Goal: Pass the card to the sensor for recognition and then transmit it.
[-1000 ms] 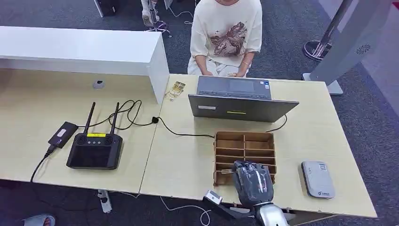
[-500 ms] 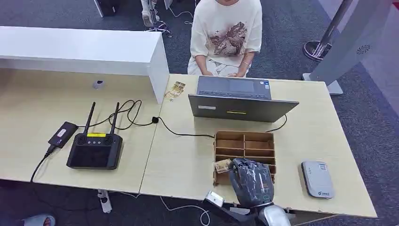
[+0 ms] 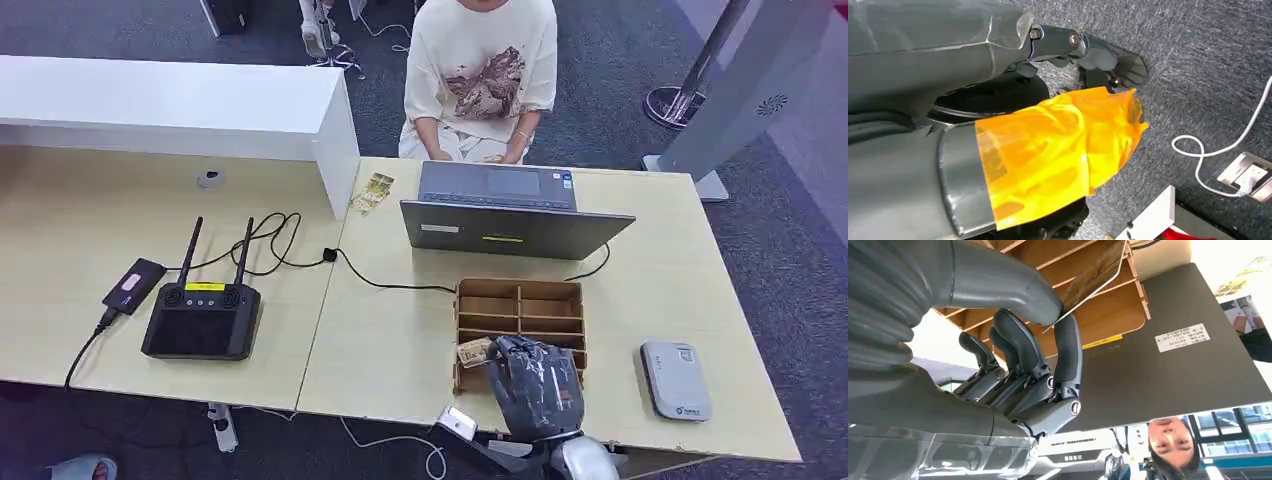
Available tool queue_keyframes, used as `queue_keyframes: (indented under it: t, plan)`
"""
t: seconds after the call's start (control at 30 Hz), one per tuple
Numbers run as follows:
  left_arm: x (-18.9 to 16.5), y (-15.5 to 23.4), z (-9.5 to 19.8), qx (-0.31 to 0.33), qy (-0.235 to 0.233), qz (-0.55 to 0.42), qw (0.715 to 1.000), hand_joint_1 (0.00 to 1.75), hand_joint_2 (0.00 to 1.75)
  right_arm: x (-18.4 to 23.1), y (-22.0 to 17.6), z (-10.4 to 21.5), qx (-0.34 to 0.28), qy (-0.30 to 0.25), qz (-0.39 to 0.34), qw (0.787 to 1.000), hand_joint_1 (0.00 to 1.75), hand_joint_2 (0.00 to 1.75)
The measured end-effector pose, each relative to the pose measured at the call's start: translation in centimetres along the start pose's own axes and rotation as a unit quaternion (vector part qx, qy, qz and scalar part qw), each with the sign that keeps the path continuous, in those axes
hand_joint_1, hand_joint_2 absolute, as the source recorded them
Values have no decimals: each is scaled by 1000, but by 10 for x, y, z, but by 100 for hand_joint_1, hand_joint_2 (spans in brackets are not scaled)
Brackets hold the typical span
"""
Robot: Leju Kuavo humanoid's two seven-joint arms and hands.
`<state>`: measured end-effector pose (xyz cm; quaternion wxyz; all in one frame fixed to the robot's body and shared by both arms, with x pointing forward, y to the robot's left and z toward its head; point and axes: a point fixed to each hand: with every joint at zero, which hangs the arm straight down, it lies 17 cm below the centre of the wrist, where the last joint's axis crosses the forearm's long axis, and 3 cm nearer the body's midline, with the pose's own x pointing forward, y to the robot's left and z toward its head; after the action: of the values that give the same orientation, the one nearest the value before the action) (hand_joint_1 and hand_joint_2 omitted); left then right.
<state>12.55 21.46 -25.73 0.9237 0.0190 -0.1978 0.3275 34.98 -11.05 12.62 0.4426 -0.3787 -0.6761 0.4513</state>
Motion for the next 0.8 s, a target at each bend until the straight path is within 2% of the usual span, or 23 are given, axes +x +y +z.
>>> queue_keyframes:
  t: [0.8]
  plan:
    - [0, 0, 0, 0, 0, 0, 1000, 0, 0, 0, 0, 0, 0, 0, 0, 1000, 162, 175]
